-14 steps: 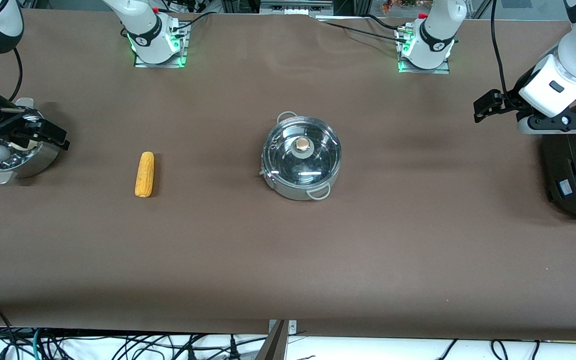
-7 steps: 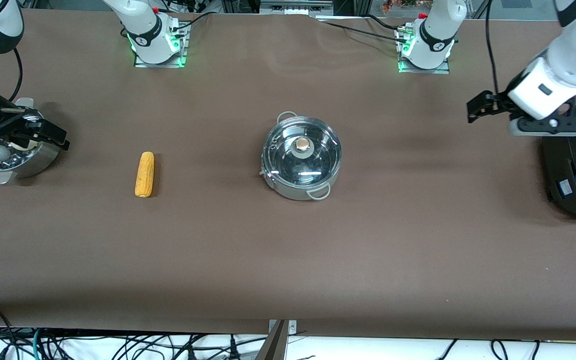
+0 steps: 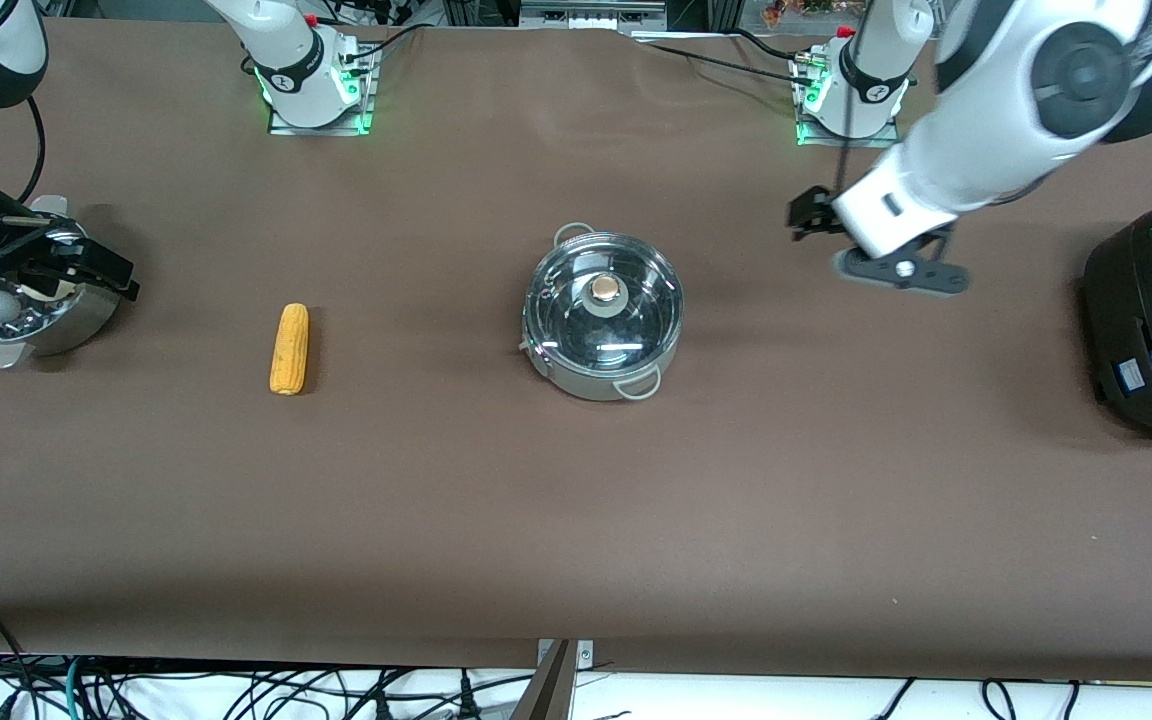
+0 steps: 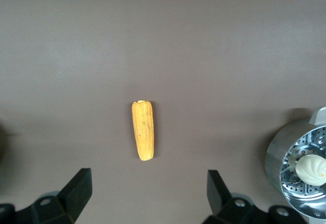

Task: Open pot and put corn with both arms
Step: 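Move the left gripper over the pot and grasp the lid knob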

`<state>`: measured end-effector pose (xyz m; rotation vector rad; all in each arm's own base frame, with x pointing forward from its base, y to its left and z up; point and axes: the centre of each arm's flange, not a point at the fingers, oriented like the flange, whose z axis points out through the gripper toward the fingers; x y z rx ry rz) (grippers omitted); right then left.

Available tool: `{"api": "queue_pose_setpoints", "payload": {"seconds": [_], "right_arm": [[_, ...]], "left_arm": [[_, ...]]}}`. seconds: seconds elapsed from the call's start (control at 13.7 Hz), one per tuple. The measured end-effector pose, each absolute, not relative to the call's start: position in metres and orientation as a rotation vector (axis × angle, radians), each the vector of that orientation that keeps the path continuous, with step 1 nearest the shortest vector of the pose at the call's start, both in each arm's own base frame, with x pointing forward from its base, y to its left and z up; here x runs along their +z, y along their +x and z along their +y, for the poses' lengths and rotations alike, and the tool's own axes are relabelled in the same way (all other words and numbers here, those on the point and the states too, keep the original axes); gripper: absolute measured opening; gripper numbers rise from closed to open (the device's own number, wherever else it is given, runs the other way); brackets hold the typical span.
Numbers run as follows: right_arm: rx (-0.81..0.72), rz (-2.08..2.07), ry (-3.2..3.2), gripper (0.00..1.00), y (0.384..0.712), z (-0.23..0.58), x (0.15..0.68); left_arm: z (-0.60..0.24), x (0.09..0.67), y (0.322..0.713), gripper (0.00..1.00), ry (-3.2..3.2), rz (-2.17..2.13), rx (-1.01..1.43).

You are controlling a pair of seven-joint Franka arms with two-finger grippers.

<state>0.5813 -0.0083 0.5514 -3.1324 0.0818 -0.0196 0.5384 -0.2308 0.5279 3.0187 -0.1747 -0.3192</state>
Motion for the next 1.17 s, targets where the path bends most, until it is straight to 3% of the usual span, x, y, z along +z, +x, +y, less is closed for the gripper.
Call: {"api": "queue_pose_setpoints", "payload": {"seconds": [0.44, 0.73, 1.17], "right_arm": [[-0.019, 0.082, -3.133, 1.00, 0.581, -0.008, 0.551], [-0.019, 0.081, -3.133, 1.00, 0.581, -0.008, 0.551], [-0.020, 0.081, -3.133, 1.00, 0.581, -0.008, 0.551]], "left_arm": [[-0.363, 0.487, 0.541, 1.00, 2.992, -0.078, -0.302], [-0.440, 0.439, 0.522, 1.00, 2.999, -0.039, -0.237], [-0.474, 0.379, 0.514, 1.00, 3.074, -0.121, -0.187]]}}
